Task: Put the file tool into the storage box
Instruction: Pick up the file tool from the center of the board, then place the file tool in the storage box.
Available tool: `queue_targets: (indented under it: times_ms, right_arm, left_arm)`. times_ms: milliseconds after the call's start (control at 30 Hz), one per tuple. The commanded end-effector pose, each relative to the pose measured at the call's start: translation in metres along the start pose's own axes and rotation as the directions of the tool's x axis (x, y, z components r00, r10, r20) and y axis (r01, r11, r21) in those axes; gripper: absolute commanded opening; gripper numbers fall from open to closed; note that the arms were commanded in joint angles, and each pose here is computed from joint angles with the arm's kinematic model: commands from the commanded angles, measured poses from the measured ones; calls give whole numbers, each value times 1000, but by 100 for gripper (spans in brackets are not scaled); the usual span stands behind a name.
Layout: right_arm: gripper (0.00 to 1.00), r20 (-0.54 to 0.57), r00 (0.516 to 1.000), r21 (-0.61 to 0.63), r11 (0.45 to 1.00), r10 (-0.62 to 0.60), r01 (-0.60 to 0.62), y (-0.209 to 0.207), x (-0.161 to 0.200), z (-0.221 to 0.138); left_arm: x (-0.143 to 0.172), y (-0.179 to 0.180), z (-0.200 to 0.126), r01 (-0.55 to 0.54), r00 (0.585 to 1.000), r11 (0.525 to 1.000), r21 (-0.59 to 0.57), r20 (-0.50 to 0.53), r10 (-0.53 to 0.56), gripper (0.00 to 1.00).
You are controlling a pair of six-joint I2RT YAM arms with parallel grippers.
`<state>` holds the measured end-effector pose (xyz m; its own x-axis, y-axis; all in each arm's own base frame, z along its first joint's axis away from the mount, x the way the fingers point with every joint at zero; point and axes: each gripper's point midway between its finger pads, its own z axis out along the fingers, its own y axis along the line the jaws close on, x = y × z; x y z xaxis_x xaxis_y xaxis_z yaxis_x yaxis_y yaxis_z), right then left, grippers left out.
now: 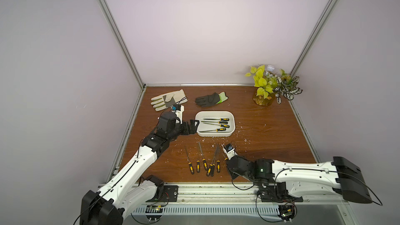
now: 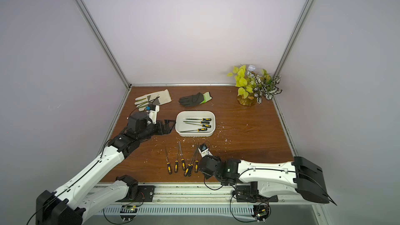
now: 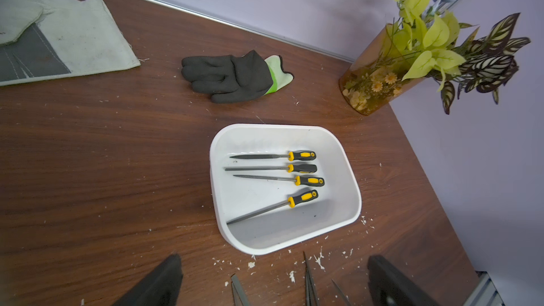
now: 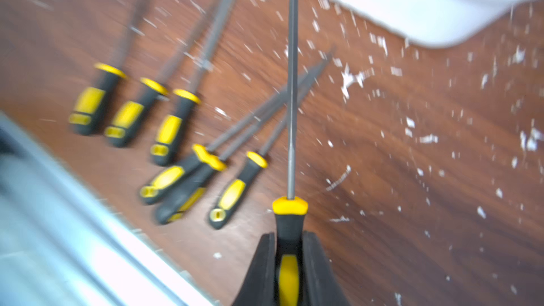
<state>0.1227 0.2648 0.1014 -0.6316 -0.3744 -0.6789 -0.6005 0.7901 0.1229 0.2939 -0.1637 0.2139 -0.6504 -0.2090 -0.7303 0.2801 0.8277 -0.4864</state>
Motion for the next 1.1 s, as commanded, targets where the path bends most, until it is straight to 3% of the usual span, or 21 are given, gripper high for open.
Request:
queue_targets:
  times_ms: [0,133,233,500,633,767,1067]
  right_arm:
    - [1,140,986,-100,990,-87,101,17,-31,-22]
    - [0,312,941,-55,987,-128,153,8,-77,-50]
    - [0,373,910,-57,975,-179,215,6,-105,-58]
    - [0,341,883,-23,936,-323,352,-36,-157,-15]
    - [0,332,877,-55,922,-346,384,-57,-173,16]
    - [0,334,841,-20,889,-425,457,-71,-174,42]
    - [0,208,861,-60,873,-464,484,-101,-159,95]
  left_arm:
    - [-6,-8,-3,36,999,999,35,-5,-36,100]
    - [-15,-19,-9,54,997,994,91,48,-58,100]
    - [-12,-16,-5,71,996,994,85,46,-75,100]
    - [-21,-13,-4,154,981,984,93,105,-164,100]
    - [-8,-9,8,203,975,974,104,70,-211,100]
    - [-4,-4,10,206,975,975,80,63,-211,100]
    - [-10,-4,-6,112,992,993,28,58,-114,100]
